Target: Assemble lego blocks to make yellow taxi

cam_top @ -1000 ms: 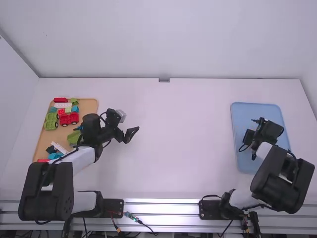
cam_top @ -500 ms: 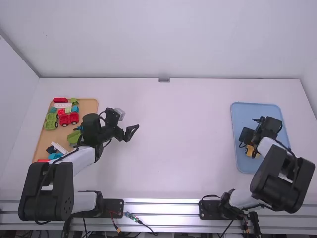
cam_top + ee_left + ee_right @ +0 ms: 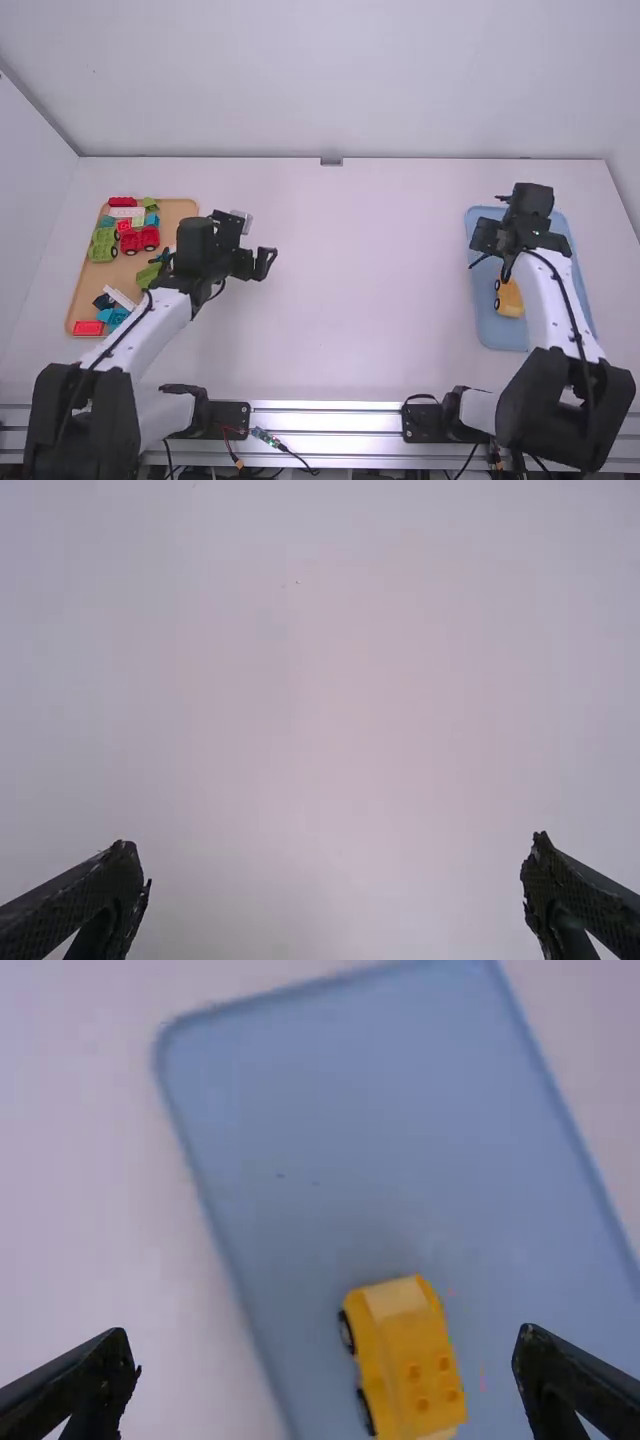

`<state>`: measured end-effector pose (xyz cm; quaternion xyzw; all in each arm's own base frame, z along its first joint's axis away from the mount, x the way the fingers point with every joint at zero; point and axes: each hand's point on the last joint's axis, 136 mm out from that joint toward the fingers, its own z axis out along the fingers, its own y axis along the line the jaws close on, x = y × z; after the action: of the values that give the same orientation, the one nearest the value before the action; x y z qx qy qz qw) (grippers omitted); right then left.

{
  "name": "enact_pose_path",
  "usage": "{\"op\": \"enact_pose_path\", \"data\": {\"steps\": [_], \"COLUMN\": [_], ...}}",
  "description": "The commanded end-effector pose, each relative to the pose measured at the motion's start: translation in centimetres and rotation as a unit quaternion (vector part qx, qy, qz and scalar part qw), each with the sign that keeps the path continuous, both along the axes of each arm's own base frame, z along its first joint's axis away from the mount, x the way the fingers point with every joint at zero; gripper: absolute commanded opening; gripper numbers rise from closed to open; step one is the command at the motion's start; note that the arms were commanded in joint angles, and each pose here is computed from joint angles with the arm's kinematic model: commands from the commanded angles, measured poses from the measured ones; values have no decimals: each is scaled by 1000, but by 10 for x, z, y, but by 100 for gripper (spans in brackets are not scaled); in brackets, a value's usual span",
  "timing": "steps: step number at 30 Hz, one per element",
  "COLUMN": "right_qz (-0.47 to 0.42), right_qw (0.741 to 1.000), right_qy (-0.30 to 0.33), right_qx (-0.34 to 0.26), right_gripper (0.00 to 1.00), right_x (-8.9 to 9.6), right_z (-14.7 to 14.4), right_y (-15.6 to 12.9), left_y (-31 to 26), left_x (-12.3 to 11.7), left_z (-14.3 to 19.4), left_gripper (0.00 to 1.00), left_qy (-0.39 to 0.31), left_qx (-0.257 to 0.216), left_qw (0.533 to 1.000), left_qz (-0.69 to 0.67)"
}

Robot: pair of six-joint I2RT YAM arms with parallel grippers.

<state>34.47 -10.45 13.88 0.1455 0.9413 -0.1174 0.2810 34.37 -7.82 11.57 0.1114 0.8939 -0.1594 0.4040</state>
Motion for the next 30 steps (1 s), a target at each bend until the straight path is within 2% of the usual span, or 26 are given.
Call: {"op": "enact_pose_path", "data": {"steps": [1,5,8,11,17,23,30], "right_qz": [31,97,143,169,172,161,188], "right_qw": [999,995,989,985,984,982,968], "right_qy": [-28,-32,-27,-23,-54,-100,-163], "right_qx": [-6,-7,-8,-7,5,30,47], "right_gripper": [99,99,99,99,92,84,71], "right_x": [5,-1,-10,-16,-19,-24,-31], "right_z": [24,36,41,41,44,47,52], "right_y": [25,69,99,115,105,94,107], "left_y": [10,16,7,2,31,59,78], "left_x": [9,-7,-20,-26,-25,-28,-37], "left_z": [37,61,81,90,93,98,103], "left_gripper": [99,99,99,99,92,83,70], "left_qy": [-27,11,24,20,-20,-59,-119], "left_qx": [42,66,66,67,93,88,78], "left_qw": [998,993,994,995,991,984,974], "left_qz": [45,93,83,70,97,143,178]}}
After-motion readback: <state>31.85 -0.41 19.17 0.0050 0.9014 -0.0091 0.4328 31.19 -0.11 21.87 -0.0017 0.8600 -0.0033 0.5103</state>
